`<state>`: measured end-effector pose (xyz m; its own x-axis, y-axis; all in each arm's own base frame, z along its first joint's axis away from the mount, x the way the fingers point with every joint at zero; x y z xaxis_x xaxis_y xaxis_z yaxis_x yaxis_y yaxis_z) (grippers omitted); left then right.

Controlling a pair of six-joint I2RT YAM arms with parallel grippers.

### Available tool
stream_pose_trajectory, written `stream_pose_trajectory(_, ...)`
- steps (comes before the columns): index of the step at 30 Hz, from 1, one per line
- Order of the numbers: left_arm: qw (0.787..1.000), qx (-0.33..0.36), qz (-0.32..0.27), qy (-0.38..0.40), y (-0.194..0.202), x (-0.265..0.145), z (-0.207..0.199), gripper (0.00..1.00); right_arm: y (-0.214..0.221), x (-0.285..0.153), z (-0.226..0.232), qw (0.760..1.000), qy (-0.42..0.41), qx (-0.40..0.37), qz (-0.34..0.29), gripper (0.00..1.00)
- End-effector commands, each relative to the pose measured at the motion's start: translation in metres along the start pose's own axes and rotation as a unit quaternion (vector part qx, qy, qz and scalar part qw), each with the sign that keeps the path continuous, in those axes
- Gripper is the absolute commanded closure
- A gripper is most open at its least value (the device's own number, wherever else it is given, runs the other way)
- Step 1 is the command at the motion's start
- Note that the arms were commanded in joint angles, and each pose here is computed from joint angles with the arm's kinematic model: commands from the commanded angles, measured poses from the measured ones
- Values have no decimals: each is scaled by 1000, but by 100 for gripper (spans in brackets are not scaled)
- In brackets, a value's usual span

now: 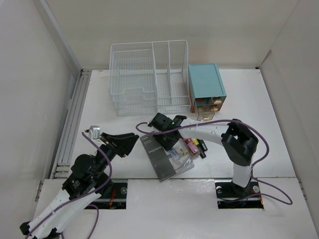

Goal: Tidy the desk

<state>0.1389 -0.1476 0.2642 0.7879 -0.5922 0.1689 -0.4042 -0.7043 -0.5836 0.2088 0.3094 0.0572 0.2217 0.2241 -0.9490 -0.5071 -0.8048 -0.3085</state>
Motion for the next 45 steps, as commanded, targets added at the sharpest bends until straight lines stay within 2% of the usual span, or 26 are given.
stream_pose_trajectory(1,1000,2,-10,20,-4,2,-8,61,-37,-47,-7,992,5,-91,-88,100)
stream_pose_trajectory(7,1000,3,1,22,-2,4,-10,61,-48,-99,-3,963,-24,-212,-163,100)
stream_pose_trajectory(14,1000,4,6,15,1,6,-7,61,-53,-145,4,934,-45,-284,-212,100)
stream_pose_trajectory(17,1000,5,9,11,2,7,-6,63,-61,-165,-20,929,-27,-283,-238,100)
stream_pose_trajectory(19,1000,5,13,14,3,7,-7,63,-66,-190,-34,912,-24,-303,-277,100)
stream_pose_trajectory(22,1000,0,13,14,3,7,-7,63,-74,-221,-80,885,32,-319,-338,100)
stream_pose_trajectory(24,1000,1,17,9,4,7,-7,63,-75,-234,-112,868,80,-337,-356,100)
stream_pose_trajectory(28,1000,2,24,6,5,5,-7,63,-69,-240,-146,851,100,-374,-356,100)
stream_pose_trajectory(31,1000,2,24,6,5,5,-7,63,-58,-224,-158,850,55,-385,-354,100)
stream_pose_trajectory(33,1000,3,27,3,7,5,-5,63,-54,-220,-166,828,45,-423,-365,100)
stream_pose_trajectory(38,1000,3,27,3,8,4,-3,63,-36,-207,-184,803,44,-465,-371,100)
stream_pose_trajectory(39,1000,3,27,3,8,4,-3,63,-33,-206,-187,788,50,-488,-371,100)
stream_pose_trajectory(44,999,4,33,-4,12,6,2,63,-14,-191,-199,778,23,-505,-374,100)
stream_pose_trajectory(45,1000,3,30,-1,11,6,0,63,-15,-191,-199,762,24,-528,-374,100)
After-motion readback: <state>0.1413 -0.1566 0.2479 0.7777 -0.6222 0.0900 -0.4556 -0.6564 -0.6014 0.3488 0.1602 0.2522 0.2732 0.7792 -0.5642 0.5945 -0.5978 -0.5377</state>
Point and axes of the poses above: each gripper's point midway between its finger pads, its own x axis out along the fingers, its own z axis along the line the jaws close on, y = z × x, the point moved 2 cm from there along -x, back along the fingers, and after that the axes turned 11 degrees about -x, right-handed, at the moved point
